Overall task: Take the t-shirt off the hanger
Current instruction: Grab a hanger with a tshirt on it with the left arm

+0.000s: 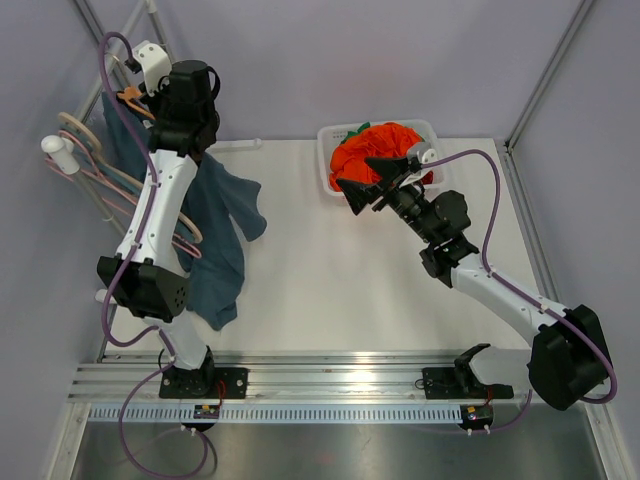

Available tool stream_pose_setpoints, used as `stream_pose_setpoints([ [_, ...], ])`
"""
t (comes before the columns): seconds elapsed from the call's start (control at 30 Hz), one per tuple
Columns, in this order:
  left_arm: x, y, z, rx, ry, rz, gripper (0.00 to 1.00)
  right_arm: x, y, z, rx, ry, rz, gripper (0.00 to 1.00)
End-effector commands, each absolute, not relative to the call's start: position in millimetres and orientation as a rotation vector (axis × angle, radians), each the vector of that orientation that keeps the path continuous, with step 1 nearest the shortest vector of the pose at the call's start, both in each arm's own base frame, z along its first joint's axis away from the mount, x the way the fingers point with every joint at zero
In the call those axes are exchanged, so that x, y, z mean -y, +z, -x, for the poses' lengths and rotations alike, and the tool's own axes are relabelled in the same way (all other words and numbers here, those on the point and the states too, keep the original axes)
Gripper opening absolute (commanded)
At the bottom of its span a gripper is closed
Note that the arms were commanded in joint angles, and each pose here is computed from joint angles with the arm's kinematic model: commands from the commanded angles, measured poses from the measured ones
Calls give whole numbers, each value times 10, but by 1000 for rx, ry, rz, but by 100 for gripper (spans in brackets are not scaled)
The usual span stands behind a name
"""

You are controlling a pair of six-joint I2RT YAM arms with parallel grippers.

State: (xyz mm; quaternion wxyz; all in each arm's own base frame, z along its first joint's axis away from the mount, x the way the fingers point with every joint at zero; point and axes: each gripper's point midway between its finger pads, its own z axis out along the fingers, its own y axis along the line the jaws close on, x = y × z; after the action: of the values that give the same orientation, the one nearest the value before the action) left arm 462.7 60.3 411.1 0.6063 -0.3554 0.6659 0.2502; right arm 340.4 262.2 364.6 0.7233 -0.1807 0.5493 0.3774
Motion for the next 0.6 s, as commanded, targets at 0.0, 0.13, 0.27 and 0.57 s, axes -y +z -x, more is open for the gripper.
stream_pose_setpoints([
  [0.0,-651,4290,-4612,-1466,555,875,0,-2576,3838,-3378,-1143,825,393,100],
  [0.13,-689,4515,-4596,-1403,571,865,0,-2581,3821,-3379,-1146,827,394,100],
  [0.27,-761,4665,-4568,-1377,658,852,0,-2580,3838,-3371,-1142,829,394,99],
  [0.57,-753,5002,-4464,-1298,776,810,0,-2600,3826,-3373,-1144,836,402,99],
])
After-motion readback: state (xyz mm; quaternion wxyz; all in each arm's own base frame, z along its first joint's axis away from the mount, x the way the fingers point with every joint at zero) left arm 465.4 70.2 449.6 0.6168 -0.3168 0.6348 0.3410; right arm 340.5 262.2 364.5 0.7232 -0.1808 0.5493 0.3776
